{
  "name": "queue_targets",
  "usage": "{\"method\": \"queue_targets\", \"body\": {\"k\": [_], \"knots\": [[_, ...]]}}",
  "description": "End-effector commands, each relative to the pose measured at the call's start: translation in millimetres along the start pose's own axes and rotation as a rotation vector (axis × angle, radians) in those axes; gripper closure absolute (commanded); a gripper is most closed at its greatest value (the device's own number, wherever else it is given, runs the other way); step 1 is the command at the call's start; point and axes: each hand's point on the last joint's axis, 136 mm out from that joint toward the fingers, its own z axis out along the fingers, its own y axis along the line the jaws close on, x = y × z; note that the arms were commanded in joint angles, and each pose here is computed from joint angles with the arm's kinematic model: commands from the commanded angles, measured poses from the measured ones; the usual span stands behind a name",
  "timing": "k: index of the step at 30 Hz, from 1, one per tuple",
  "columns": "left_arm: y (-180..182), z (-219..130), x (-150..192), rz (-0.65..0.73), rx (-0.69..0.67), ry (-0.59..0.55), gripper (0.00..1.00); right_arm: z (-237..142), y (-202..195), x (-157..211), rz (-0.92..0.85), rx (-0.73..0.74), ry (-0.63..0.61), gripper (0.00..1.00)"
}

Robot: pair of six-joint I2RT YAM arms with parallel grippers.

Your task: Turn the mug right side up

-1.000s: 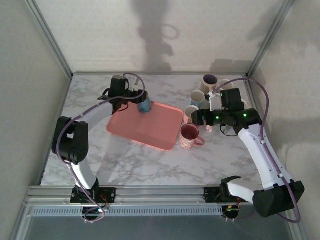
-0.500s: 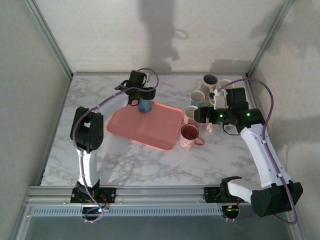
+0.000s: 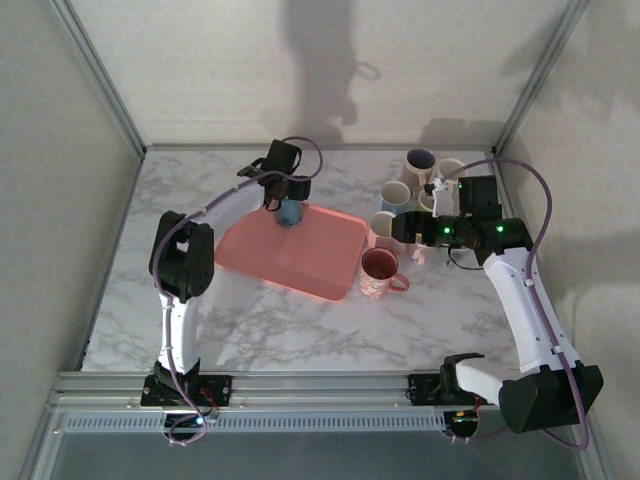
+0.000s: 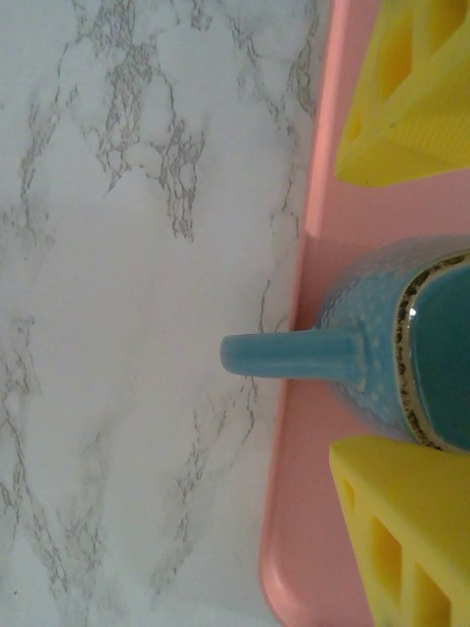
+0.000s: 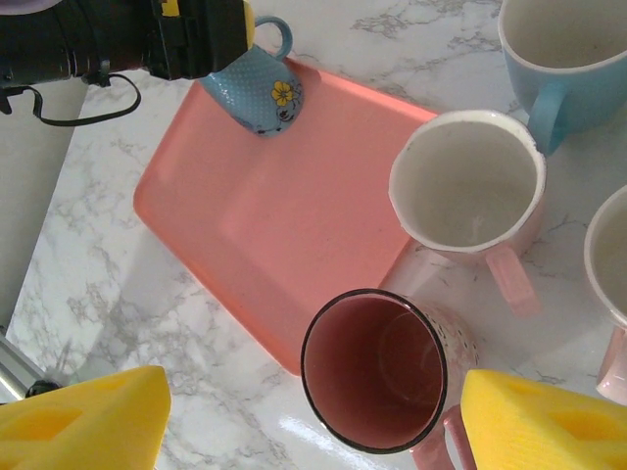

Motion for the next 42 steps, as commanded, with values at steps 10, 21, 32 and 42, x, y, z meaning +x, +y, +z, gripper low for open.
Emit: {"method": "queue_targets", "body": {"k": [10, 21, 32, 42], "knots": [[7, -17, -7, -0.012, -0.084, -0.022, 0.3, 0, 3, 0, 0.014, -0.039, -0.013, 0.21], [9, -25, -1, -0.049, -0.096, -0.006, 0.18, -1, 1, 3, 0.022, -0.043, -0.018, 0.21], [15, -16, 22, -0.054, -0.126, 0.059, 0.18, -2, 0, 3, 0.027, -0.053, -0.026, 0.21], [9, -8, 32, -0.038, -0.102, 0.095, 0.22, -3, -3, 4, 0.036, -0.048, -0.027, 0.21]]}}
